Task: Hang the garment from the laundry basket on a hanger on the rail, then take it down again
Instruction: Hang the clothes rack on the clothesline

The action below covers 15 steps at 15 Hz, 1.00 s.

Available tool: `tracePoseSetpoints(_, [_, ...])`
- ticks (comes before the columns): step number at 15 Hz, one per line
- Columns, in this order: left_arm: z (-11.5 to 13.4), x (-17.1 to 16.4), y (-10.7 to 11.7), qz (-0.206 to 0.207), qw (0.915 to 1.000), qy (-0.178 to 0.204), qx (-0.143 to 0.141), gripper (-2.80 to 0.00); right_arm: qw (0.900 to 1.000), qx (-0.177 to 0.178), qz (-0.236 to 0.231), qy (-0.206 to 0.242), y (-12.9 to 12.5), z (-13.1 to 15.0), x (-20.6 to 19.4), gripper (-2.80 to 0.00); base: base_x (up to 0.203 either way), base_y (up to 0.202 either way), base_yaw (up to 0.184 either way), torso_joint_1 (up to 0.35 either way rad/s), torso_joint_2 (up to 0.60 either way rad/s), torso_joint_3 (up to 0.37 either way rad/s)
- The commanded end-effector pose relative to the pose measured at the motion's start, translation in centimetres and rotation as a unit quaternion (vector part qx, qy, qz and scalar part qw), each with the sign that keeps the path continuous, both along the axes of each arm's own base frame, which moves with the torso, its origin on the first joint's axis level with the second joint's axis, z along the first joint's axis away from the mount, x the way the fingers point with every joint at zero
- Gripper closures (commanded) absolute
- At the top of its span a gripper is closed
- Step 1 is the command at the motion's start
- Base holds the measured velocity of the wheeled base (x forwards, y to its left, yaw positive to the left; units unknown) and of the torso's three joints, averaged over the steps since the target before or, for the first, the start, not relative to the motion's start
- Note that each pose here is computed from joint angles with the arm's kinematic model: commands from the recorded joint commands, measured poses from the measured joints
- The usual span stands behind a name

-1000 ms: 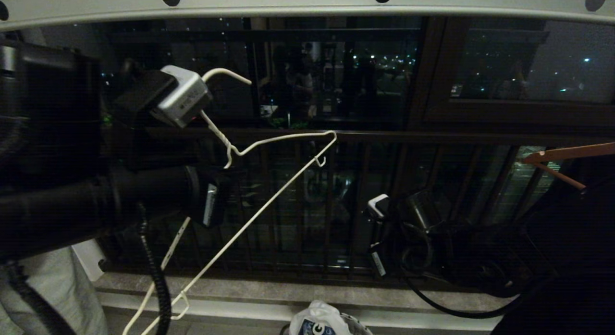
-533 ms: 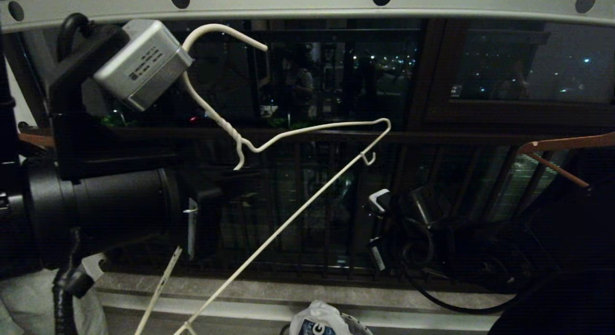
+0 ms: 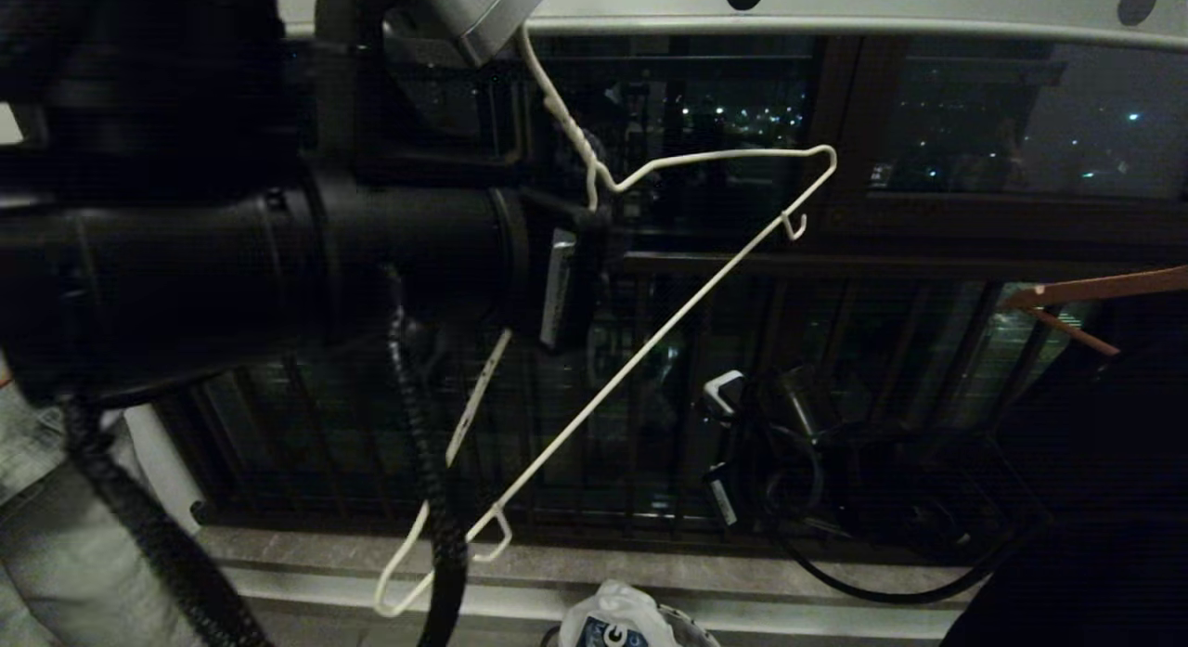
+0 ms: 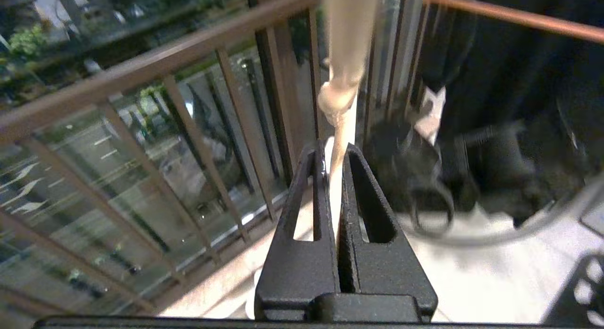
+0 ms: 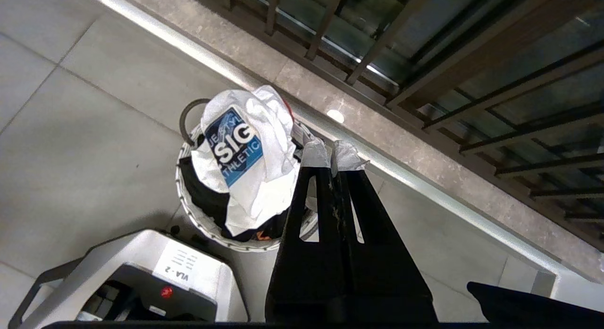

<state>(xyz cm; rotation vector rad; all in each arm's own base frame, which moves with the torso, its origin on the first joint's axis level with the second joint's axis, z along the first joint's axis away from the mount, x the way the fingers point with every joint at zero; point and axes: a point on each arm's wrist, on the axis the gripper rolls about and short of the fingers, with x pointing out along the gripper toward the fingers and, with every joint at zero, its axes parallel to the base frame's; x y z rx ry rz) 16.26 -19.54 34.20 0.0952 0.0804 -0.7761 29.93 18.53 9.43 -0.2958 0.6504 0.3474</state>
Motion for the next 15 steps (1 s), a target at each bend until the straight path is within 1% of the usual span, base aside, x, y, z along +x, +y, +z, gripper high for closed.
tracePoseSetpoints(1, [-0.1,1.7,-2.2,0.000,1.0000,0.003,0.005,0.00,1.000,-0.002,-0.001,0.001,0.1,-0.2,0.1,0.00,0.000,0.000,0.000,0.000,0.00,0.000])
tracePoseSetpoints(3, [0.0,2.0,-3.3,-0.008,1.0000,0.000,0.006,0.00,1.000,-0.001,-0.001,0.001,0.1,-0.2,0.1,0.00,0.000,0.000,0.000,0.000,0.00,0.000])
tracePoseSetpoints(4, [0.1,2.1,-3.6,-0.008,0.9999,-0.006,0.010,0.00,1.000,-0.002,-0.001,0.002,0.1,-0.3,0.1,0.00,0.000,0.000,0.000,0.000,0.00,0.000])
tracePoseSetpoints(7, [0.7,1.7,-3.3,-0.007,0.9998,-0.017,0.007,0.00,1.000,-0.002,0.000,0.001,0.1,-0.3,0.2,0.00,0.000,0.000,0.000,0.000,0.00,0.000])
tracePoseSetpoints(10, [0.4,2.0,-4.0,-0.012,0.9993,-0.026,0.023,0.00,1.000,-0.003,0.000,0.003,0.2,-0.5,0.3,0.00,0.000,0.000,0.000,0.000,0.00,0.000])
tracePoseSetpoints(15, [0.4,3.0,-5.2,-0.001,0.9992,-0.025,0.031,0.00,1.000,-0.001,0.000,0.002,0.2,-0.4,0.3,0.00,0.000,0.000,0.000,0.000,0.00,0.000])
